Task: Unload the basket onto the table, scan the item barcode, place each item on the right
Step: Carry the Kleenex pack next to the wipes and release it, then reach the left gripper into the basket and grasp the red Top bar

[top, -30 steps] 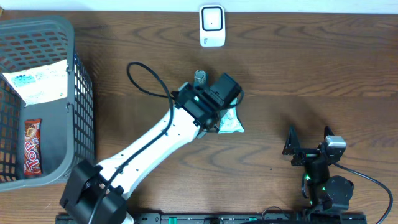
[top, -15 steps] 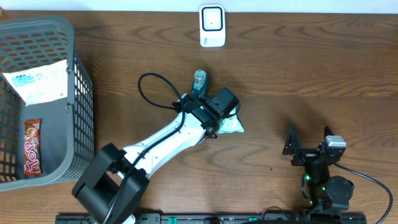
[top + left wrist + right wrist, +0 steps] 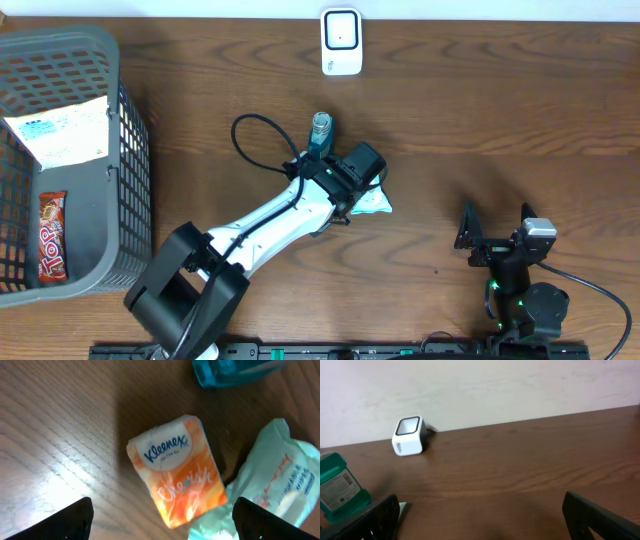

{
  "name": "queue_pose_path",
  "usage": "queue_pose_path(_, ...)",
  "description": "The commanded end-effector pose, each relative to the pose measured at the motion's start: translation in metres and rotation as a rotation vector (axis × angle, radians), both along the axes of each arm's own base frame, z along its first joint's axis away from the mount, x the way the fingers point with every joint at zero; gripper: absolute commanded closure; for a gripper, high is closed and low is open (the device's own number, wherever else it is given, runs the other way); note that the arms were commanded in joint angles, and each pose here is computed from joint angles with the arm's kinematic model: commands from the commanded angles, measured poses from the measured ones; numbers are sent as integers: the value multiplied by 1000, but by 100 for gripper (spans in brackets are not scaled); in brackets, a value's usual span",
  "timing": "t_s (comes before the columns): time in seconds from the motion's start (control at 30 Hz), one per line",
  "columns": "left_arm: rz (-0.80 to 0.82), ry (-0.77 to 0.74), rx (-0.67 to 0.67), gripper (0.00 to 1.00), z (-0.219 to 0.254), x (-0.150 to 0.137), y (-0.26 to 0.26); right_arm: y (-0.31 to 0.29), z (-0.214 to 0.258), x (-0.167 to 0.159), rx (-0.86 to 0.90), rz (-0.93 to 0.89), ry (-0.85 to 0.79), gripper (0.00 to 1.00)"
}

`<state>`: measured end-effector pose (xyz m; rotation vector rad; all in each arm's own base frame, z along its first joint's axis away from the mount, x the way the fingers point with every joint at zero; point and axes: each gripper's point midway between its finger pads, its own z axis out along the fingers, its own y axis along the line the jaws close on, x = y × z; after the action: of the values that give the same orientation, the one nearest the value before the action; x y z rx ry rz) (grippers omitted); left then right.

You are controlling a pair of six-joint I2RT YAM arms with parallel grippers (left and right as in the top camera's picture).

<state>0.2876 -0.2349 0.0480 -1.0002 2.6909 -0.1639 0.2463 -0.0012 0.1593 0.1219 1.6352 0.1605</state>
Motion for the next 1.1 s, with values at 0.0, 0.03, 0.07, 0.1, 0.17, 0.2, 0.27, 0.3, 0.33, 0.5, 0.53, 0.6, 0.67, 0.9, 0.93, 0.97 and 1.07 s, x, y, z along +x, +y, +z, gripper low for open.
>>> queue_pose_path(0.0, -79, -87, -57, 11, 48, 10, -9, 1, -1, 0, -8, 4, -1, 1)
queue_pose_path(0.03, -98, -103, -63, 9, 57, 10, -9, 1, -1, 0, -8, 4, -1, 1)
queue_pose_path(0.07, -120, -123, -69, 6, 68, 10, -8, 1, -1, 0, -8, 4, -1, 1)
queue_pose_path(0.1, -146, -154, -76, 2, 82, 9, -6, 1, -1, 0, -8, 4, -1, 1)
queue_pose_path(0.17, -174, -218, -74, 1, 108, 8, 2, 1, -1, 0, -8, 4, -1, 1)
queue_pose_path(0.2, -197, -269, -67, 0, 125, 8, 8, 1, -1, 0, -8, 4, -1, 1)
queue_pose_path(0.27, -241, -367, -43, 0, 155, 11, 20, 1, -1, 0, -8, 4, -1, 1)
queue_pose_path(0.3, -260, -434, -18, 0, 176, 13, 32, 1, -1, 0, -8, 4, -1, 1)
queue_pose_path(0.33, -268, -493, 12, 0, 195, 15, 45, 1, -1, 0, -8, 4, -1, 1)
queue_pose_path(0.5, -185, -801, 321, 0, 293, 29, 144, 1, -1, 0, -8, 4, -1, 1)
queue_pose_path(0.53, -130, -844, 383, 0, 310, 28, 168, 1, -1, 0, -8, 4, -1, 1)
queue_pose_path(0.6, 3, -905, 491, 0, 339, 22, 216, 1, -1, 0, -8, 4, -1, 1)
queue_pose_path(0.67, 166, -931, 584, 0, 359, 10, 264, 1, -1, 0, -8, 4, -1, 1)
queue_pose_path(0.9, 656, -806, 636, 0, 341, -29, 394, 1, -1, 0, -8, 4, -1, 1)
queue_pose_path(0.93, 696, -765, 597, 0, 328, -30, 407, 1, -1, 0, -8, 4, -1, 1)
queue_pose_path(0.97, 726, -727, 553, 0, 314, -30, 417, 1, -1, 0, -8, 4, -1, 1)
queue_pose_path(1.07, 784, -597, 394, 0, 265, -23, 443, 1, -1, 0, -8, 4, -1, 1)
